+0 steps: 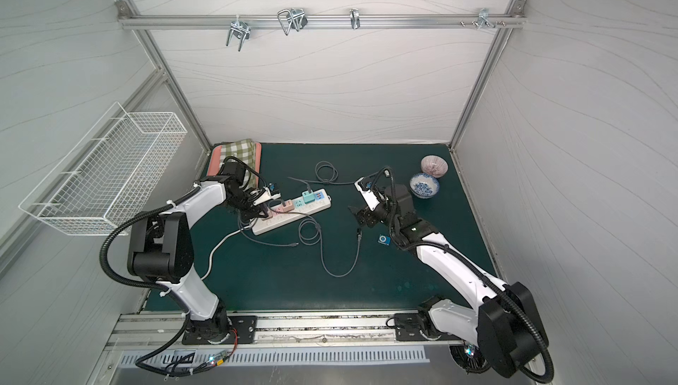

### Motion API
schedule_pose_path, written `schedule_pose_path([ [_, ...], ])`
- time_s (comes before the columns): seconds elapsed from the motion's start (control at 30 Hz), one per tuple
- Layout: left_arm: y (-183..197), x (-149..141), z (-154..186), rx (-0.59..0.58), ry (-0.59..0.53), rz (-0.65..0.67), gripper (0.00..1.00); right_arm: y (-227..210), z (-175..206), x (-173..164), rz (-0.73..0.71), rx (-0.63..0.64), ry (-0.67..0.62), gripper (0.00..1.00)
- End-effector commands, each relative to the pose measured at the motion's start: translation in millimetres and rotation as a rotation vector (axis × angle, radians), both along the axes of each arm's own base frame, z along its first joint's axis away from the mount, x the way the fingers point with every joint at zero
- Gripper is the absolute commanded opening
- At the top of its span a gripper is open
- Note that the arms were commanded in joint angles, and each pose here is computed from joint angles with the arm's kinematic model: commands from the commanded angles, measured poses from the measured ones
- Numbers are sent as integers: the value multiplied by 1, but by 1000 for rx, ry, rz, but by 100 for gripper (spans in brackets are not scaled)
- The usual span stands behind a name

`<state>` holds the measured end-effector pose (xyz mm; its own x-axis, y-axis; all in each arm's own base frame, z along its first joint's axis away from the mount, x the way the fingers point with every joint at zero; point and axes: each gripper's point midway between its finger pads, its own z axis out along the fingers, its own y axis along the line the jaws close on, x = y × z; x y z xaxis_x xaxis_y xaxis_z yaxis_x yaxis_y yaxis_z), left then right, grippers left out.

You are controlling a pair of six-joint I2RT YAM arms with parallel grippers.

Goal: Charge mp3
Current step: Insert the plug into the socket.

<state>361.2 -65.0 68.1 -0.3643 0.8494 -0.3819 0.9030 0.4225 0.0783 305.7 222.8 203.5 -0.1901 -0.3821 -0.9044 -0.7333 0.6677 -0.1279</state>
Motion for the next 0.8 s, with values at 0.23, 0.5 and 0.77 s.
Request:
schedule_pose_path([
  [0.23,6,-8,-17,38,36,99,9,4,4,-7,61,-16,-47,90],
  [0.5,3,31,40,-24,-135,206,44,11,4,-9,112,-49,-47,90],
  [0.77,5,30,66,-48,-212,256,99,19,-6,-20,237,-106,-69,83],
])
